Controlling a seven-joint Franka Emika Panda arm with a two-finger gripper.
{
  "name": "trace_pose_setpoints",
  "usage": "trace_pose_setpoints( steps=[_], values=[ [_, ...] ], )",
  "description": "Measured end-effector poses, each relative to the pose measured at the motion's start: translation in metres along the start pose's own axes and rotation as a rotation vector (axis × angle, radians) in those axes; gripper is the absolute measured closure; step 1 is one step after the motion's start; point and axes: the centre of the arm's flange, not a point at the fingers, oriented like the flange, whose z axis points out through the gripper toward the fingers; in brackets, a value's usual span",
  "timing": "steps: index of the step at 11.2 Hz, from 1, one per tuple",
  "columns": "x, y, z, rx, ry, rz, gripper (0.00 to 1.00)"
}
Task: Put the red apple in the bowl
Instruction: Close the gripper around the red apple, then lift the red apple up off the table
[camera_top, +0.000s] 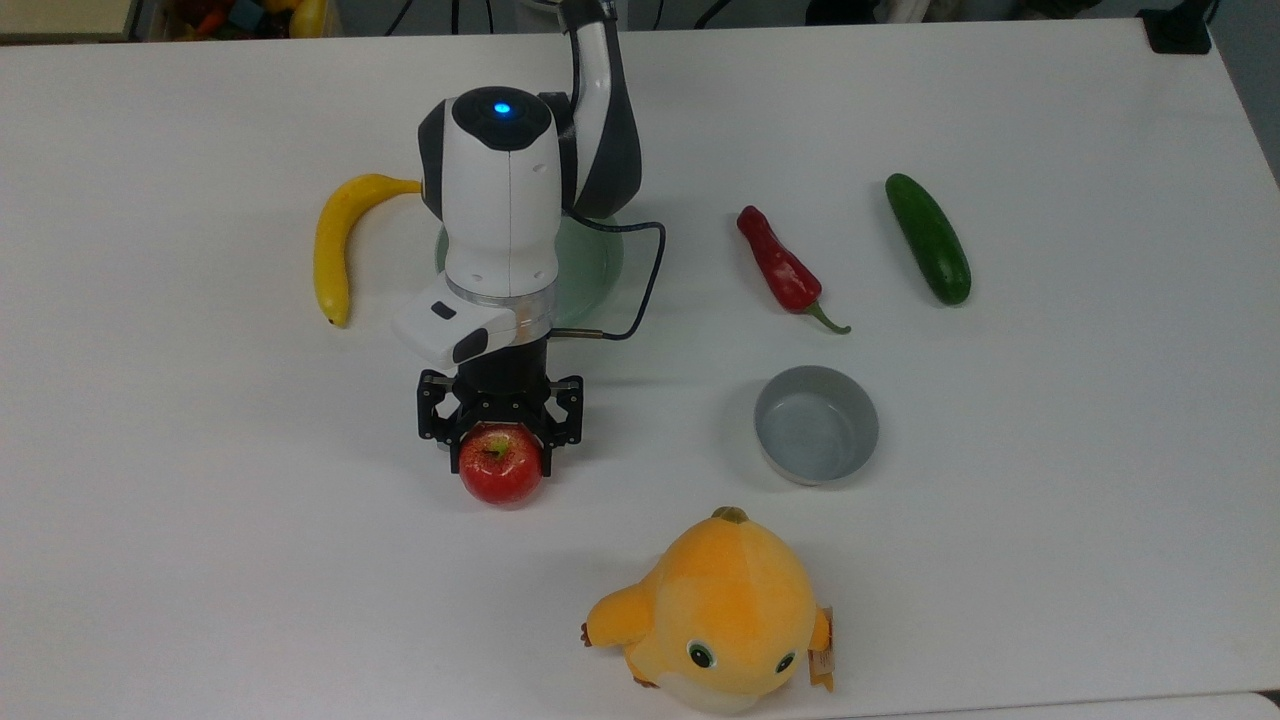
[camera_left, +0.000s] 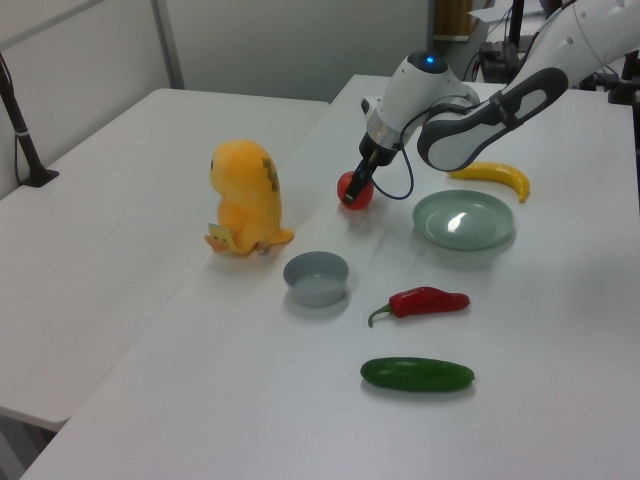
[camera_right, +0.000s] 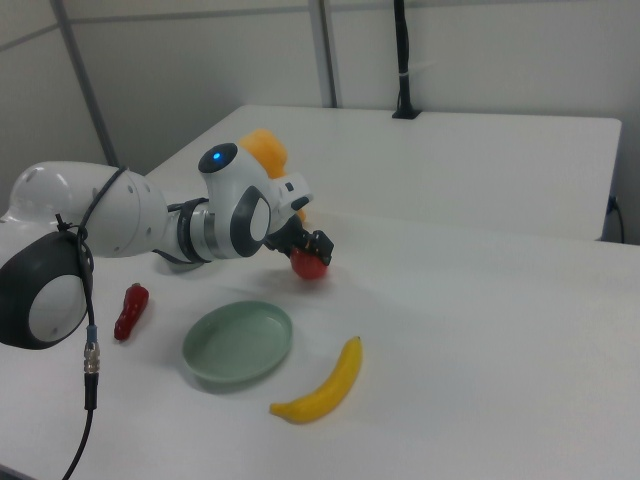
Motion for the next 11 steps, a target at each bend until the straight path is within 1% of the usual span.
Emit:
trace_pose_setpoints(
  steps=[3, 6, 8, 9, 11],
  values=[
    [0.002, -0.005, -0.003, 0.012, 0.004, 0.001, 0.15],
    [0.014, 0.0, -0.024, 0.008, 0.037, 0.014, 0.15],
    [0.027, 0.004, -0.055, -0.003, 0.064, 0.066, 0.15],
    [0.033, 0.005, -0.074, -0.018, 0.044, 0.09, 0.15],
    [0.045, 0.002, -0.127, -0.045, 0.002, 0.118, 0.15]
  ],
)
